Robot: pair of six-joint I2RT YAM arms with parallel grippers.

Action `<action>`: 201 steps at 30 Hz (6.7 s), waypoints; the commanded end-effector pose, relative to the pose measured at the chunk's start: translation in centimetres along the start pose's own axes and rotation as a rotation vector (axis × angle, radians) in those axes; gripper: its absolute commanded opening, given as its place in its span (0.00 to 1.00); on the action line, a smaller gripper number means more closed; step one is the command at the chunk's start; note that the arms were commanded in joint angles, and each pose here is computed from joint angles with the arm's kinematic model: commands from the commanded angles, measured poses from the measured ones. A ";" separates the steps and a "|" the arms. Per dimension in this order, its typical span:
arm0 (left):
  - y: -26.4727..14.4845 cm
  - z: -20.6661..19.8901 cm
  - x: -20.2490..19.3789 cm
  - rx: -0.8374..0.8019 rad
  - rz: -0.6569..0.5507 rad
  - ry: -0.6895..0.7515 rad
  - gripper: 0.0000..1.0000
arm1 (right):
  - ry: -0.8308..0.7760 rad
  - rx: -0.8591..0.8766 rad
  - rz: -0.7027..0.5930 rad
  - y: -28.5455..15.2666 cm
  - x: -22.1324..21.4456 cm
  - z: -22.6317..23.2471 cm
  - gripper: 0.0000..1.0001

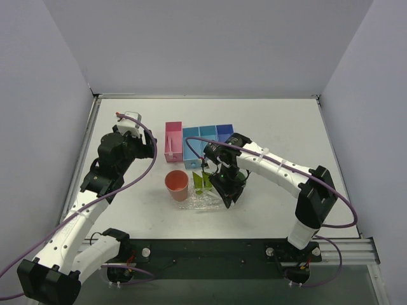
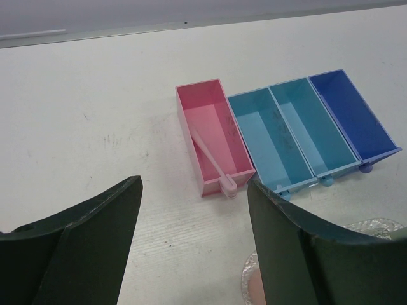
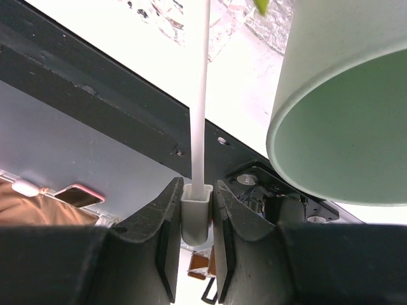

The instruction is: Prepare toiletry sets of a toothbrush and toothpaste on the tray

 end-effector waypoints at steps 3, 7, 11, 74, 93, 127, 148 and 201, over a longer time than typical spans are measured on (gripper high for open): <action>-0.3 0.5 0.8 0.019 -0.031 0.006 0.77 | -0.014 -0.035 0.007 -0.8 -0.2 -0.1 0.00; -0.3 0.5 0.9 0.019 -0.033 0.006 0.77 | -0.012 -0.043 0.007 -0.8 0.0 -0.2 0.02; -0.3 0.5 0.9 0.022 -0.032 0.006 0.78 | -0.012 -0.047 0.007 -0.7 0.2 -0.1 0.06; 3.2 -2.6 -4.9 0.083 0.267 -0.224 0.66 | 0.267 0.255 -0.768 -13.9 9.3 -6.5 0.44; 9.0 -7.4 -9.6 0.030 0.485 -0.302 0.65 | 0.341 0.406 -0.848 -13.9 9.3 -8.8 0.44; 10.9 -7.3 -11.7 0.061 0.550 -0.265 0.24 | 0.391 0.441 -0.845 -13.4 9.7 -10.0 0.43; 7.9 -5.5 -5.8 0.044 0.387 -0.237 0.00 | 0.404 0.446 -0.847 -13.5 9.9 -10.2 0.43; -14.6 -11.2 -1.5 -0.562 0.575 0.052 0.00 | 0.394 0.344 -1.104 -16.2 8.9 -11.9 0.44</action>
Point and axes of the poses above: each gripper's point midway between its finger pads, its own y axis out along the fingers, its own z axis along the line the jaws close on, x = y × z, the point moved 1 cm from there along -y, back along the fingers, and after that the axes turned 14 degrees about y, right-handed, at the moved point
